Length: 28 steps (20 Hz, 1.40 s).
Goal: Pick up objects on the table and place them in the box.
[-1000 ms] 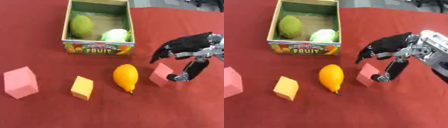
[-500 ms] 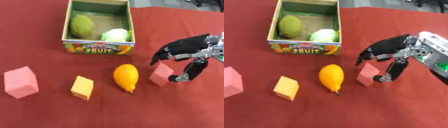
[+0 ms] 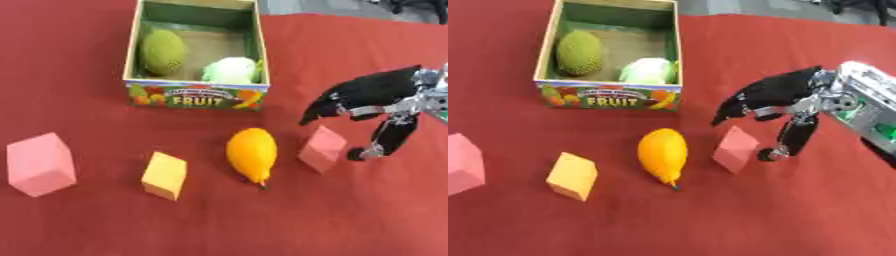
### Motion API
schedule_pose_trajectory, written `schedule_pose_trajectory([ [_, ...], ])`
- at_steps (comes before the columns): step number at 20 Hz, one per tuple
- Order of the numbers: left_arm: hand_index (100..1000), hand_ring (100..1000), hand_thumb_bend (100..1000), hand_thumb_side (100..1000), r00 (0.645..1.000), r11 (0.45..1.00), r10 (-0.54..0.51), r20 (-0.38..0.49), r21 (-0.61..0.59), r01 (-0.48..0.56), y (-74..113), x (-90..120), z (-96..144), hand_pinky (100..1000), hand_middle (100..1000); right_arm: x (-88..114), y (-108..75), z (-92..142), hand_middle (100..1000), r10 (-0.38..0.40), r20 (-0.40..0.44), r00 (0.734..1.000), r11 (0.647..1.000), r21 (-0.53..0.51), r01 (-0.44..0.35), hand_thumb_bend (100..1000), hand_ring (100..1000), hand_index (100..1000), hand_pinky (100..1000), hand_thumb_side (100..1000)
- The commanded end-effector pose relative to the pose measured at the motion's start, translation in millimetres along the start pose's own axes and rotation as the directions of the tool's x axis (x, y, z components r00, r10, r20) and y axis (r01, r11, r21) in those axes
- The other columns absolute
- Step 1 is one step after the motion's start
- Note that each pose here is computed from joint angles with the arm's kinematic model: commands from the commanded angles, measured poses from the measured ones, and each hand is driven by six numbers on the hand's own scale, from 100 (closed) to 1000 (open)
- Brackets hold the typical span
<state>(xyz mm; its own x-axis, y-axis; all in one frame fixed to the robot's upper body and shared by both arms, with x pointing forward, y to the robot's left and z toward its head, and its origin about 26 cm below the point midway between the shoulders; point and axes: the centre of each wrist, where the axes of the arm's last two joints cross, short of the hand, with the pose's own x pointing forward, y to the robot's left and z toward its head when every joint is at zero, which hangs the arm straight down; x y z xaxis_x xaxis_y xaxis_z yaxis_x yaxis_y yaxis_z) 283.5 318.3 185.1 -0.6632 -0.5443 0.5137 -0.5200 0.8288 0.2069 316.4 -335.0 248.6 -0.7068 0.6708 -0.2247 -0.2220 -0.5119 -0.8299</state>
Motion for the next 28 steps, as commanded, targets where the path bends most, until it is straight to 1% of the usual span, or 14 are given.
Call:
schedule_pose_trajectory([
  [1, 971, 789, 363, 742, 1.0, 1.0, 0.006, 0.026, -0.002, -0.006, 0.4, 5, -6, 752, 741, -8, -3.3, 6, 889, 0.04, -0.043, 0.998, 0.999, 0.012, -0.039, 413, 923, 968, 947, 100],
  [11, 971, 790, 357, 743, 1.0, 1.0, 0.013, 0.025, -0.004, -0.012, -0.6, 6, -6, 753, 741, -14, 9.9, -7, 879, 0.028, -0.012, 1.0, 0.998, 0.053, -0.028, 429, 919, 953, 945, 136],
  [19, 971, 790, 353, 745, 1.0, 1.0, 0.016, 0.023, -0.006, -0.016, -1.4, 6, -6, 753, 741, -14, 16.8, -13, 864, 0.013, 0.011, 1.0, 0.997, 0.073, -0.014, 400, 916, 936, 943, 163],
  [22, 971, 791, 354, 744, 1.0, 1.0, 0.016, 0.023, -0.004, -0.016, -1.3, 6, -6, 753, 741, -15, 19.7, -15, 770, -0.002, 0.014, 1.0, 0.997, 0.071, 0.001, 332, 902, 880, 933, 181],
  [23, 971, 791, 354, 745, 1.0, 1.0, 0.017, 0.023, -0.004, -0.016, -1.2, 6, -6, 753, 741, -15, 20.1, -15, 757, -0.008, 0.013, 1.0, 0.998, 0.062, 0.007, 323, 900, 871, 932, 182],
  [24, 971, 791, 353, 745, 1.0, 1.0, 0.017, 0.022, -0.004, -0.017, -1.2, 6, -6, 753, 741, -16, 20.3, -15, 708, -0.012, 0.011, 1.0, 0.999, 0.052, 0.011, 291, 890, 826, 923, 180],
  [26, 970, 791, 352, 745, 1.0, 1.0, 0.018, 0.022, -0.006, -0.017, -1.5, 6, -6, 753, 742, -16, 20.1, -15, 640, -0.017, 0.006, 1.0, 1.0, 0.023, 0.017, 260, 873, 756, 911, 174],
  [28, 970, 791, 351, 746, 1.0, 1.0, 0.018, 0.02, -0.007, -0.018, -1.6, 6, -6, 753, 741, -16, 20.4, -15, 604, -0.023, 0.004, 1.0, 1.0, -0.008, 0.023, 229, 854, 715, 899, 161],
])
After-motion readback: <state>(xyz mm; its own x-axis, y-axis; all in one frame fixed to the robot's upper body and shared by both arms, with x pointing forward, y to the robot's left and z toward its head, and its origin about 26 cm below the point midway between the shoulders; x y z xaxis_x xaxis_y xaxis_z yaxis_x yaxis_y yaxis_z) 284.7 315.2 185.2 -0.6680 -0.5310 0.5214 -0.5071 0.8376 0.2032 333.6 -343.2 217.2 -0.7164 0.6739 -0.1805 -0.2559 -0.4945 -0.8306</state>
